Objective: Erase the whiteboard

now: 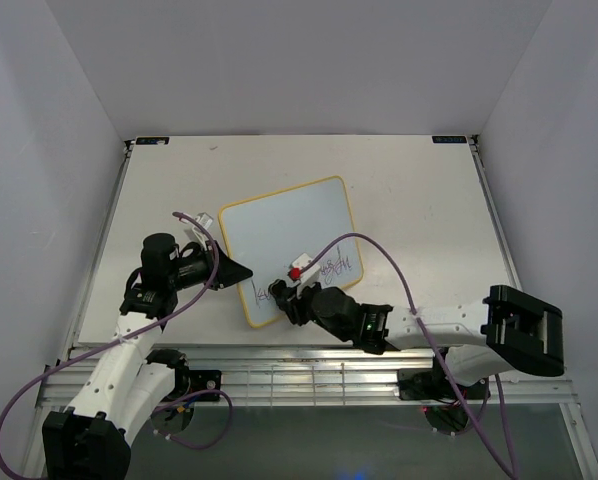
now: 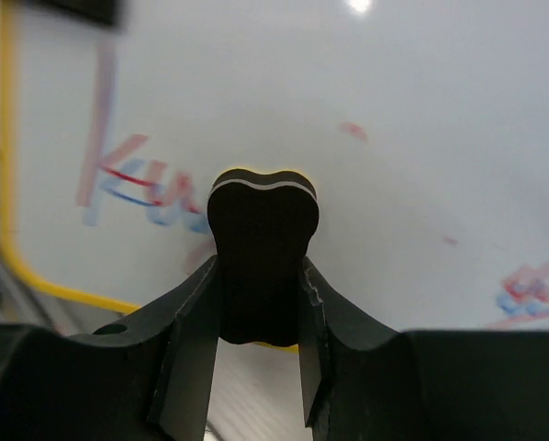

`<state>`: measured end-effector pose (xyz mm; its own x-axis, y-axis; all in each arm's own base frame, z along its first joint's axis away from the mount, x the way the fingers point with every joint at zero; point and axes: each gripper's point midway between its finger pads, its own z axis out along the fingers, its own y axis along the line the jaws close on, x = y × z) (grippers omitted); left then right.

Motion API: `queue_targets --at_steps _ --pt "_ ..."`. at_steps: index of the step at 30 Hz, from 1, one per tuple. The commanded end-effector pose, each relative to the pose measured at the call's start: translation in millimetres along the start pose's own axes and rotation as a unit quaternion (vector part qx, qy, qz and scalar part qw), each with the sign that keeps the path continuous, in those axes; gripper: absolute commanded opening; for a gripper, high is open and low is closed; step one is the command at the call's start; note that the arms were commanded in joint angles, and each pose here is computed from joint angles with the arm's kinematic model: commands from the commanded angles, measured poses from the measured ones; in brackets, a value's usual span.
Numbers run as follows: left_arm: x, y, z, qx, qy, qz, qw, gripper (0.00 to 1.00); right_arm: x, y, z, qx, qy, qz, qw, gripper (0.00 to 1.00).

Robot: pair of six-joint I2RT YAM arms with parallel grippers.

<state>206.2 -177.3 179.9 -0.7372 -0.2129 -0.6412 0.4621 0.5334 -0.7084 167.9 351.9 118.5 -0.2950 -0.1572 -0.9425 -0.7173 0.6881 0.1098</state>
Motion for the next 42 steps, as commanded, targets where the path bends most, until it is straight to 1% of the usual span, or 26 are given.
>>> queue_targets --at_steps 1,3,6,8,10,11,12,16,19,24,30,32,34,36,41,42 --pt "0.3 -35.0 -3.7 0.071 0.023 0.019 0.997 0.0 -57.5 103.3 0.3 -0.151 -0.073 0.012 0.986 0.08" --pt "0.2 -35.6 -3.6 0.073 0.025 0.019 0.997 0.0 -65.3 123.1 6.9 -0.162 -0.074 0.007 0.984 0.08" --pt "1.7 -35.0 -3.2 0.074 0.028 0.016 0.997 0.0 -62.9 133.0 16.6 -0.161 -0.062 0.002 0.985 0.08" --pt "2.2 -35.8 -3.3 0.075 0.029 0.016 0.997 0.0 -69.6 126.9 24.2 -0.131 -0.067 0.005 0.989 0.08" --pt "4.2 -35.9 -3.0 0.079 0.032 0.012 0.996 0.0 -65.0 113.8 30.7 -0.095 -0.053 0.007 0.994 0.08" --pt "4.3 -36.0 -3.2 0.079 0.032 0.013 0.996 0.0 -63.5 99.1 33.9 -0.057 -0.049 0.013 0.997 0.08" --pt "3.9 -35.9 -3.1 0.079 0.031 0.014 0.996 0.0 -54.8 82.4 35.6 -0.029 -0.031 0.011 0.999 0.08" --pt "5.0 -36.5 -3.2 0.082 0.034 0.014 0.996 0.0 -32.1 33.9 32.5 0.045 0.006 0.015 0.999 0.08" --pt "5.6 -36.5 -3.0 0.084 0.036 0.013 0.996 0.0 -11.7 -6.0 25.5 0.107 0.04 0.001 0.993 0.08" --pt "7.0 -38.2 -3.7 0.09 0.038 0.015 0.995 0.0 10.4 -61.3 12.1 0.175 0.077 -0.005 0.982 0.08" --pt "7.1 -39.3 -3.9 0.094 0.039 0.016 0.995 0.0 7.2 -68.7 11.7 0.189 0.098 -0.029 0.977 0.08" --pt "7.1 -39.1 -3.9 0.093 0.038 0.016 0.995 0.0 0.4 -60.5 16.7 0.173 0.098 -0.026 0.98 0.08" --pt "7.0 -40.2 -4.2 0.096 0.038 0.018 0.994 0.0 -5.2 -46.0 23.2 0.138 0.092 -0.023 0.986 0.08" --pt "7.7 -40.7 -4.0 0.098 0.04 0.018 0.994 0.0 -9.0 -40.3 26.8 0.126 0.085 -0.017 0.988 0.08" --pt "8.4 -41.6 -4.5 0.103 0.042 0.019 0.994 0.0 -27.5 -41.3 27.4 0.117 0.061 -0.009 0.991 0.08" --pt "8.5 -42.1 -4.5 0.105 0.042 0.02 0.993 0.0 -33.7 -50.5 26.9 0.124 0.055 -0.001 0.991 0.08"
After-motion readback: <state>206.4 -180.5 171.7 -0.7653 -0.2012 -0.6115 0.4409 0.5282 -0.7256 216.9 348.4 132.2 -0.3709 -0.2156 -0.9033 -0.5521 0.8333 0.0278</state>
